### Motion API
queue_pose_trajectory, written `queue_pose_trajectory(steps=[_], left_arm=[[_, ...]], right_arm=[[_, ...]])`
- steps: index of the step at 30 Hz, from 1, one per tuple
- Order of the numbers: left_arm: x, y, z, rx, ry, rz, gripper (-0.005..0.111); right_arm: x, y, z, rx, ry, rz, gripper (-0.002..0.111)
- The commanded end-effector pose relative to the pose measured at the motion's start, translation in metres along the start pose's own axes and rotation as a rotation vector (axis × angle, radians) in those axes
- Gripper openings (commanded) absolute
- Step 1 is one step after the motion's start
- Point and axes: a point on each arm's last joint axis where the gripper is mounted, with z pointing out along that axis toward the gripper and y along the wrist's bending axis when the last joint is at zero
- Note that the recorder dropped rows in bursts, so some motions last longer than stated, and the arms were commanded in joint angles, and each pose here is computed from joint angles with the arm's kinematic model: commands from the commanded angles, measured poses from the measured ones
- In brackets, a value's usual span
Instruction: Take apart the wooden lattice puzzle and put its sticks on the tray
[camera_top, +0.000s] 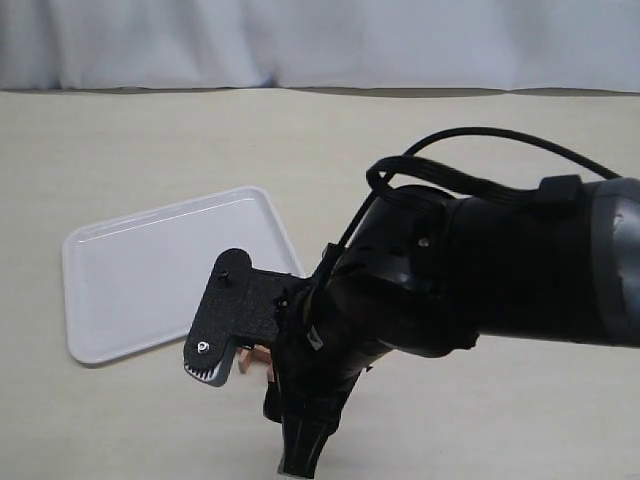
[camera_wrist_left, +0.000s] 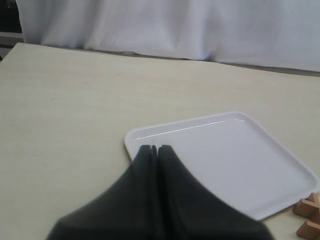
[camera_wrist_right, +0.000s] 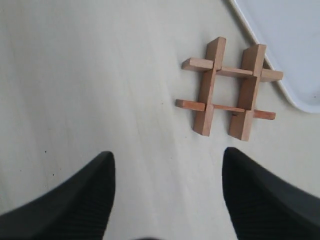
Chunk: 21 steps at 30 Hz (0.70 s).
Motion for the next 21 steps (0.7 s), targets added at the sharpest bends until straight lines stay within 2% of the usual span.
queue_pose_trajectory(steps=[1,6,11,16,21], left_arm=[[0.001,0.000,0.000,-0.001,-0.002,0.001,0.000],[0.001,0.000,0.000,-0.001,-0.002,0.001,0.000],[0.001,0.000,0.000,-0.001,-0.002,0.001,0.000],[0.001,0.000,0.000,-0.001,-0.002,0.001,0.000],[0.001,0.000,0.000,-0.001,-0.002,0.001,0.000]], right_arm=[[-0.002,0.000,0.001,-0.001,0.001,0.019,0.059],[-0.007,-0.002,0.027,-0.030,0.128,0.001,0.059],[-0.028,-0.009,0.041,-0.021,0.123,0.003,0.059],[-0.027,-0.017,0.048,0.053,0.157,0.013,0.059],[-0.025,-0.016,0.052,0.048,0.181,0.016,0.059]])
